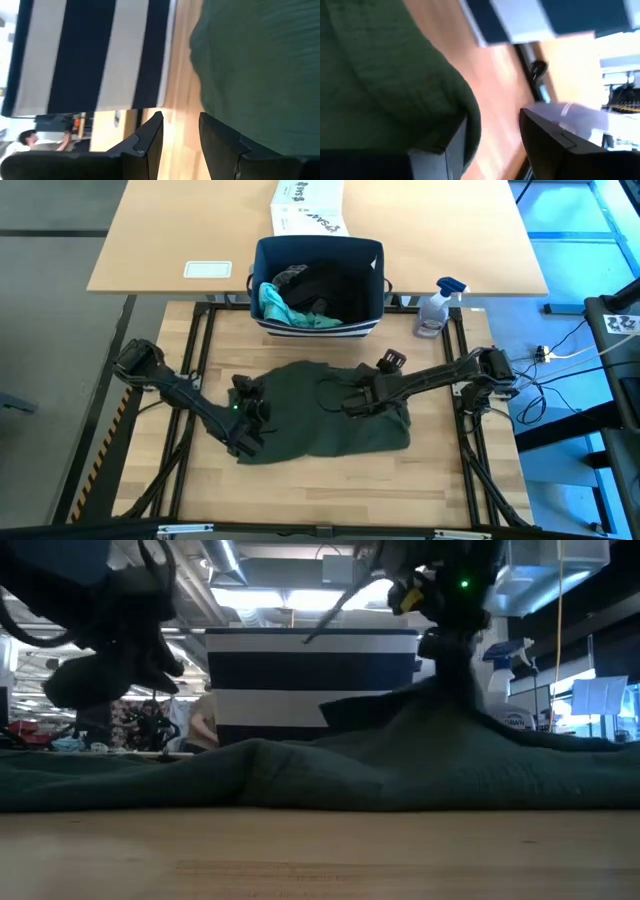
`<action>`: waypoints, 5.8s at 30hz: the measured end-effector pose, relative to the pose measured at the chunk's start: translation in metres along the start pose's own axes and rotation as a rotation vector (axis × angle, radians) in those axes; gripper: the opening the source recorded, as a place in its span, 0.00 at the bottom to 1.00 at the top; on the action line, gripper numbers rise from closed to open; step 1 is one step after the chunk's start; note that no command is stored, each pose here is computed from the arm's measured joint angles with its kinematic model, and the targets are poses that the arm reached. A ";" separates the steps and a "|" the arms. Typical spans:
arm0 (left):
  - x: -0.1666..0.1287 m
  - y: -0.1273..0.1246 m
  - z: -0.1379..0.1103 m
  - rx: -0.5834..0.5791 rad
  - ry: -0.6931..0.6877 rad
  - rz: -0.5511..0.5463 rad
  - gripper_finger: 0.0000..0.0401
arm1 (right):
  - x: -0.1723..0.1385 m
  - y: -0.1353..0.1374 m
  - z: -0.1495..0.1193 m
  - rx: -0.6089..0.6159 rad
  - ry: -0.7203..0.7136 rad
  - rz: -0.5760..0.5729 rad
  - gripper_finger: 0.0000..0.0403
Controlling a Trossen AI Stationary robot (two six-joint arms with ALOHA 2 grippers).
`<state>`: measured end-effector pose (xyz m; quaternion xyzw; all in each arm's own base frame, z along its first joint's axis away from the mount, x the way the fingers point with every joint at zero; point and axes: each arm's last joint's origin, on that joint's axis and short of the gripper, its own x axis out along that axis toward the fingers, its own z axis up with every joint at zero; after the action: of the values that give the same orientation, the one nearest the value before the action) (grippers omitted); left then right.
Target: Fold Laundry from Bin
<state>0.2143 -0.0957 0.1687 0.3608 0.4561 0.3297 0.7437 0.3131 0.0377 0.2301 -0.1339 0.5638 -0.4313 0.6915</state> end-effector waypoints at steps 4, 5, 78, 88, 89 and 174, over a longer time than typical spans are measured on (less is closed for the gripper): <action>-0.002 -0.008 -0.008 -0.016 0.008 -0.053 0.30 | 0.021 -0.002 -0.003 0.025 0.080 0.008 0.44; -0.001 -0.011 -0.010 -0.015 0.016 -0.073 0.30 | 0.028 -0.002 -0.005 0.035 0.128 0.038 0.44; -0.001 -0.054 -0.022 -0.236 -0.043 -0.432 0.30 | 0.026 0.034 -0.048 -0.085 -0.107 0.309 0.44; 0.001 -0.052 -0.034 -0.192 0.070 -0.467 0.30 | 0.058 0.016 -0.112 -0.166 0.314 0.138 0.44; -0.001 -0.050 -0.031 -0.185 0.076 -0.470 0.30 | 0.056 0.015 -0.111 -0.154 0.322 0.146 0.44; 0.027 0.065 -0.096 -0.759 0.304 -0.276 0.00 | 0.006 0.063 -0.103 0.365 -0.503 0.659 0.44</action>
<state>0.1259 -0.0168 0.1803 -0.0556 0.4508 0.4208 0.7852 0.2486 0.1015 0.1494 0.0763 0.3058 -0.2345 0.9196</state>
